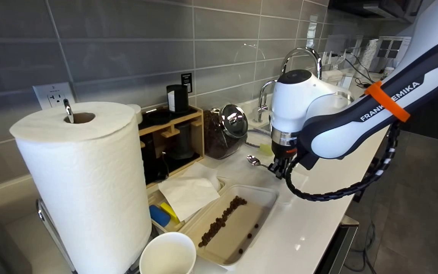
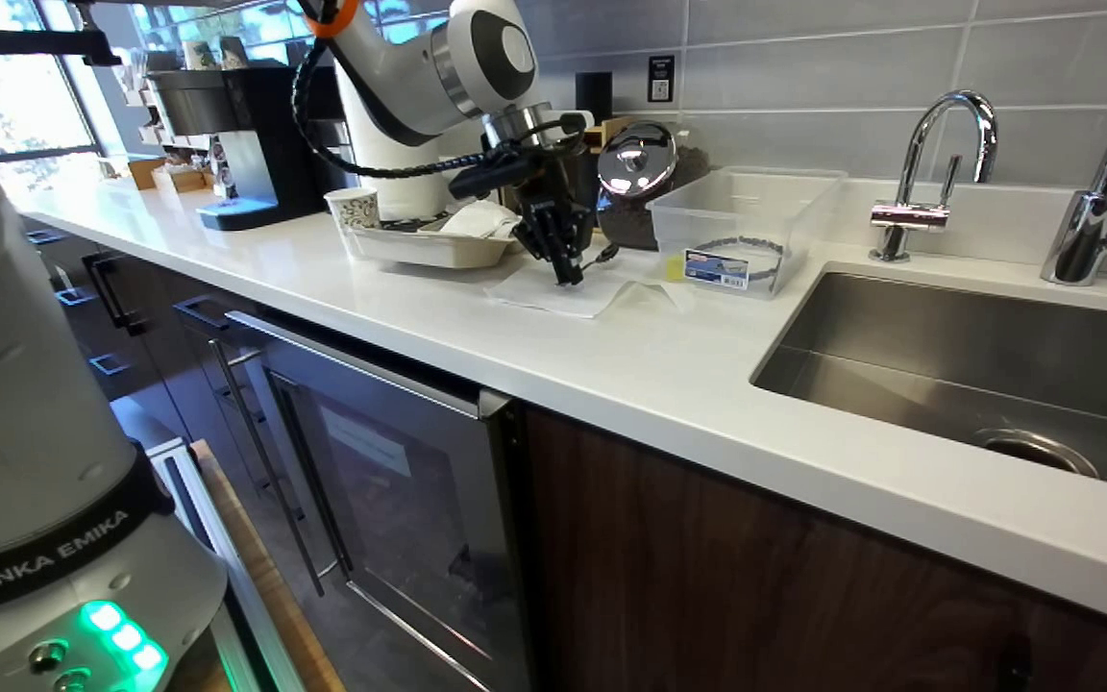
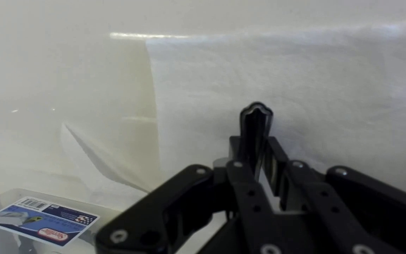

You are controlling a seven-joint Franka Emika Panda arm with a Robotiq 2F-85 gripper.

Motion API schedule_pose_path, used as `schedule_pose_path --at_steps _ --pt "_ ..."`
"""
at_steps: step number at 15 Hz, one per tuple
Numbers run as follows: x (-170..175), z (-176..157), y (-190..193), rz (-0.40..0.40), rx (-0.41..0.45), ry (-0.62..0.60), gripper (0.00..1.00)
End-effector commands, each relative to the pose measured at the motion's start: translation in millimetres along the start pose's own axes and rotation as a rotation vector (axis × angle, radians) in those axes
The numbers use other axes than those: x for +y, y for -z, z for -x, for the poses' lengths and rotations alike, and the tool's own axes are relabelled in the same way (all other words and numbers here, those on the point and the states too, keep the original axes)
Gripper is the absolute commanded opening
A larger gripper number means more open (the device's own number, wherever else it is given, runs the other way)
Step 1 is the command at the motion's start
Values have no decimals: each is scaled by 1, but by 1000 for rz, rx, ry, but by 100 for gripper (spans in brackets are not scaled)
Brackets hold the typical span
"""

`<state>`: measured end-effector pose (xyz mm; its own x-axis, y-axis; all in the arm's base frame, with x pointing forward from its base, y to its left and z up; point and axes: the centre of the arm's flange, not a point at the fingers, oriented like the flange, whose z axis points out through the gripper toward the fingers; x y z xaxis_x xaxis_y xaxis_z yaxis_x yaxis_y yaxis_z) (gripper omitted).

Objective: Put the spoon on the paper towel

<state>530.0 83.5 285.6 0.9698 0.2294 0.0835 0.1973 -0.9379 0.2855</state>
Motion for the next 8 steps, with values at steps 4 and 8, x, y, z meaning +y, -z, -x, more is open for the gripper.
schedule_pose_path --at_steps 4,8 --pt "2 0 -19 -34 -22 36 5" --pt "4 3 -5 -86 -72 18 57"
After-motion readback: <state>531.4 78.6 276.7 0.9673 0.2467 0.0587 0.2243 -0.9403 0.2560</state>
